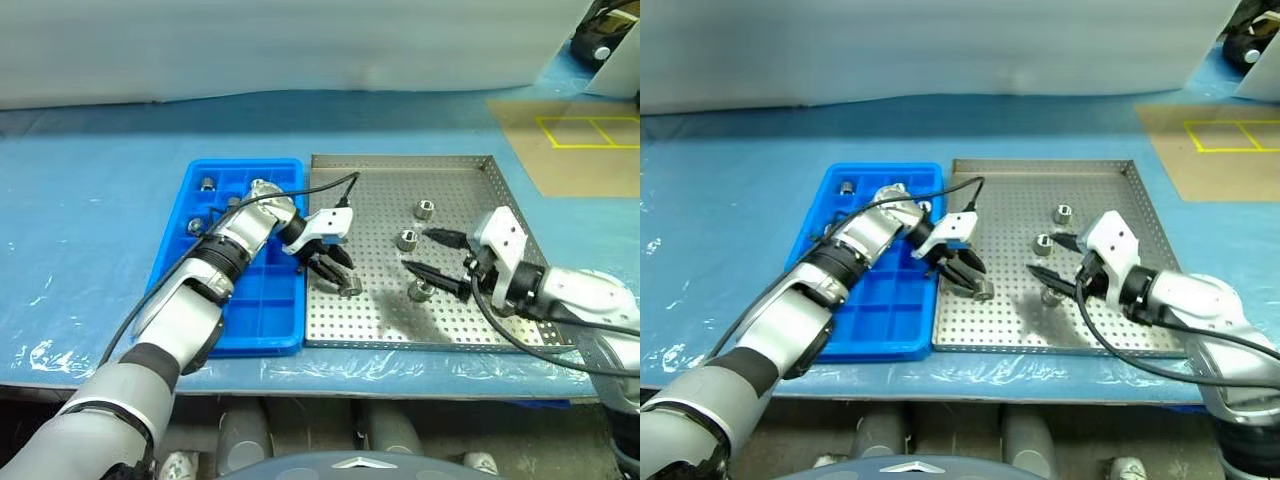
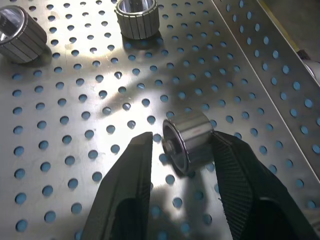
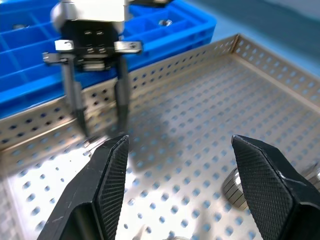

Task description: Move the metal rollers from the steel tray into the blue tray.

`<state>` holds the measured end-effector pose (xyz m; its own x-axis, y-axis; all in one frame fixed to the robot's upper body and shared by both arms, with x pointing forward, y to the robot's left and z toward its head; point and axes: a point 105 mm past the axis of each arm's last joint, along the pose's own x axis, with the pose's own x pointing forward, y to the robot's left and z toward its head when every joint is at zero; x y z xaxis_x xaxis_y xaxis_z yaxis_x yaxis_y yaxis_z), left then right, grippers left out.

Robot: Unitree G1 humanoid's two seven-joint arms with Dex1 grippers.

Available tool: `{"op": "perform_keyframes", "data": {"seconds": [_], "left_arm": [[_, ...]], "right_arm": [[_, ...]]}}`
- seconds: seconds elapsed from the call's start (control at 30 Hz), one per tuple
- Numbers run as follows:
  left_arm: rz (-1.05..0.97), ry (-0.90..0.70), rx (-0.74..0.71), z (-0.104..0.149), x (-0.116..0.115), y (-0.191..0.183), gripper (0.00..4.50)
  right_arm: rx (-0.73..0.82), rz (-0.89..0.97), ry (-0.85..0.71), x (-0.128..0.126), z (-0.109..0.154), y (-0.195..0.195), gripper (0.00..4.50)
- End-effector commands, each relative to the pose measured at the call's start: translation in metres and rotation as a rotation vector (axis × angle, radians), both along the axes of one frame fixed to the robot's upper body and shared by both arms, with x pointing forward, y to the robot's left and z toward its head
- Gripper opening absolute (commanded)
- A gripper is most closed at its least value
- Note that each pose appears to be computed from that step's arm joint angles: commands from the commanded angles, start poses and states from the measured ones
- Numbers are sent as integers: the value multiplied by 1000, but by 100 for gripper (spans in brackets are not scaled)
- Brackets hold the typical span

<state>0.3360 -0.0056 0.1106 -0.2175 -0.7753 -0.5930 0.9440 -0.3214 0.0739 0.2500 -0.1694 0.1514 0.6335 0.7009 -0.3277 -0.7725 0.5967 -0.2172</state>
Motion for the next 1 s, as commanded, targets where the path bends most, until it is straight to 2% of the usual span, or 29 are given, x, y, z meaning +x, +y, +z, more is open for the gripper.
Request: {"op": "perform_keyframes", "data": {"seconds": [0.03,0.63,1.0], "left_arm": [[-2,0,6,-2,1,-4,191],[-94,28,134,-15,-6,23,191],[-161,-55,264,-32,-8,48,191]], "right_arm": [[-14,15,-7,-13,7,3,336],[-44,-65,-52,-4,3,-5,336],[-42,-75,-71,-1,4,-3,336]]}}
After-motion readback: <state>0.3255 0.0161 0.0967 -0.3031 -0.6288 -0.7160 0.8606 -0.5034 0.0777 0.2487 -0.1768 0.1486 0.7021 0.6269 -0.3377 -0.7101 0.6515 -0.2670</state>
